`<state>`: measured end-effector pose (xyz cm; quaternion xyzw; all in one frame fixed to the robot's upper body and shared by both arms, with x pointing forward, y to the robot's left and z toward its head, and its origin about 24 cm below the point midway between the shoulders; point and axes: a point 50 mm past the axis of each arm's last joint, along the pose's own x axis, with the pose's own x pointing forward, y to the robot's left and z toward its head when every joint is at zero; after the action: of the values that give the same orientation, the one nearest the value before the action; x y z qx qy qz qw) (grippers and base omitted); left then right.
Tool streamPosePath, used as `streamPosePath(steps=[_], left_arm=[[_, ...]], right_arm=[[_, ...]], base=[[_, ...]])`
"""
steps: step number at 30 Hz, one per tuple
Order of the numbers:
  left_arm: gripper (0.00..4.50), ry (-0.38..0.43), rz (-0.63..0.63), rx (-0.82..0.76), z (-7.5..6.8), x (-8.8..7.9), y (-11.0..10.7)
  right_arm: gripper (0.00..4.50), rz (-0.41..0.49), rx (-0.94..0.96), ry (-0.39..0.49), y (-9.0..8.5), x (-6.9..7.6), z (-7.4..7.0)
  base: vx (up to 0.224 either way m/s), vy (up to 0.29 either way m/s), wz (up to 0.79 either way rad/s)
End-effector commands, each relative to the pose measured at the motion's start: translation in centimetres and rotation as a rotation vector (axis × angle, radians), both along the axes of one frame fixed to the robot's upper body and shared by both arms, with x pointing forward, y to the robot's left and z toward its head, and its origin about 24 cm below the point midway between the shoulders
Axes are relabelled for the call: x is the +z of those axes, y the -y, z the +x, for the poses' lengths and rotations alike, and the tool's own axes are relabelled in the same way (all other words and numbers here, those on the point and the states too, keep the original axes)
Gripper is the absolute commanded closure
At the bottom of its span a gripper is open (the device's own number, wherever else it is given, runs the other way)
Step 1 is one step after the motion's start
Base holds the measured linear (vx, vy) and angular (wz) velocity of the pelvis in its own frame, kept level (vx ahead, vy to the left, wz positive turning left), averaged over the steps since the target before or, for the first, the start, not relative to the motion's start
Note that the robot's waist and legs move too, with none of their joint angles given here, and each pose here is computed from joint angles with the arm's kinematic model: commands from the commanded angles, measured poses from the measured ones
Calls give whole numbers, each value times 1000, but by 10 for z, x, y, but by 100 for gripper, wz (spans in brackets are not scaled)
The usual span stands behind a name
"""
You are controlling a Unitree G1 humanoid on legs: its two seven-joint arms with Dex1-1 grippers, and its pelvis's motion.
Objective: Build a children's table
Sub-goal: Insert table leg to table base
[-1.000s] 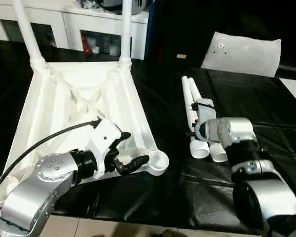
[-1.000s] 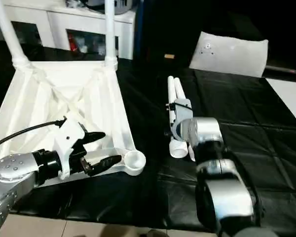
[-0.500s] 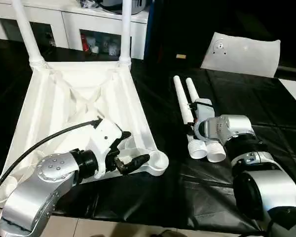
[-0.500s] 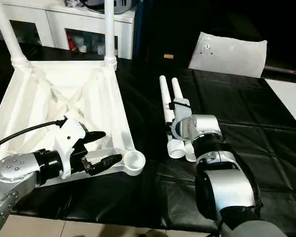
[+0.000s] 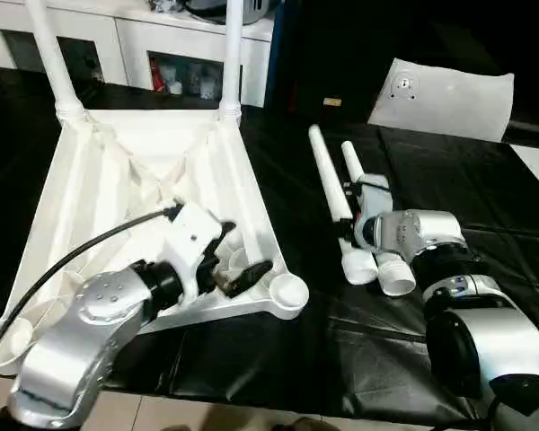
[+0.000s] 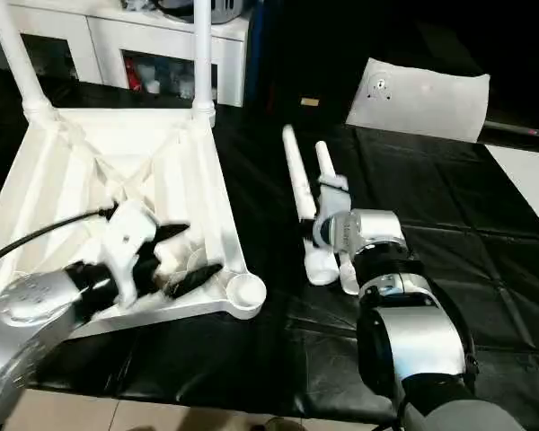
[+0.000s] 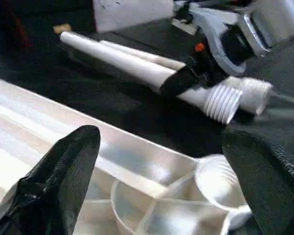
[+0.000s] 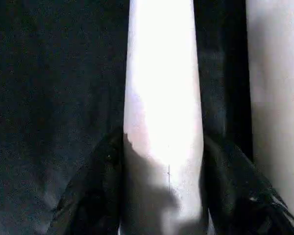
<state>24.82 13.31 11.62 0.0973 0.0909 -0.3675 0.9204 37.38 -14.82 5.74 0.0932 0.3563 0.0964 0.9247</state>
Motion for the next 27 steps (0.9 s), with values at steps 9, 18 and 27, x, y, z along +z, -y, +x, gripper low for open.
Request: streamPosePath(steps=[9, 18, 27], left_arm=[[0, 23, -198, 126, 38, 19, 17], [0, 47, -239, 158, 51, 29, 16], [0, 47, -263, 161, 51, 33, 6]], right_arm=[[265, 282, -13, 384, 18, 48, -8], [265, 325, 125, 583, -10, 68, -33], [265, 339, 225, 653, -29, 74, -52]], base=[[0, 0, 0], [0, 0, 0], [0, 0, 0]])
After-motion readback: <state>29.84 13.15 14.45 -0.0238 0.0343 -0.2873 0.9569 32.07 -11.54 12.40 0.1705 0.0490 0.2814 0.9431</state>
